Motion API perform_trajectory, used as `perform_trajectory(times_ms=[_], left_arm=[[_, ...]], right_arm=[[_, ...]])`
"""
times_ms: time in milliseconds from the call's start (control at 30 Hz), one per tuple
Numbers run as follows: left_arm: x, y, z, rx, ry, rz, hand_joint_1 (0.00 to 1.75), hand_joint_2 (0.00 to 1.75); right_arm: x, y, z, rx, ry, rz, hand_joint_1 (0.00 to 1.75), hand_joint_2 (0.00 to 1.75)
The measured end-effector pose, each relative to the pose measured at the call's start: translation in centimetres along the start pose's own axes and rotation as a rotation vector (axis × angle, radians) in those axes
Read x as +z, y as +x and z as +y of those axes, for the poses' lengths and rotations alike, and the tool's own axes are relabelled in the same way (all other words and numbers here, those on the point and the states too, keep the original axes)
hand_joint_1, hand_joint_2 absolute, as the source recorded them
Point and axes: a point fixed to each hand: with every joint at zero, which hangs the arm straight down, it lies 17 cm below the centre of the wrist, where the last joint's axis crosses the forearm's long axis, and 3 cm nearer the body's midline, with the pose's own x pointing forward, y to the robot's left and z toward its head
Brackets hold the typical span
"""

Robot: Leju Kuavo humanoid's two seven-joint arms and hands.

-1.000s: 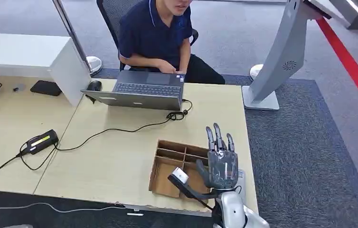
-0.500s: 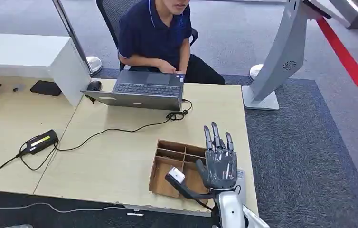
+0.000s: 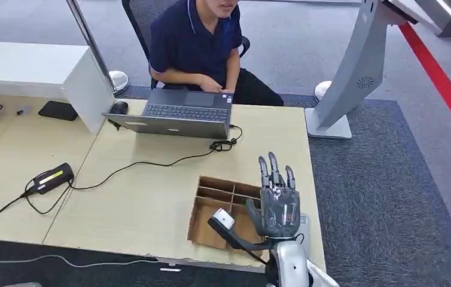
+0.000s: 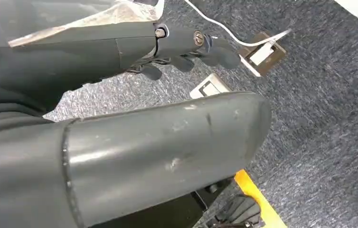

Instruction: Pass the card to the sensor for recognition and then transmit it.

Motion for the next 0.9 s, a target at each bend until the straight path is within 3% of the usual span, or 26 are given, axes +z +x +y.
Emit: perform_trajectory(times_ms=[900], left_arm=[[-0.1,0.1,0.0,-0.010,-0.009,-0.007,0.00,0.00]], right_arm=[[0.3,1.6,0.3,-0.010,0.036,-0.014,0.00,1.75]])
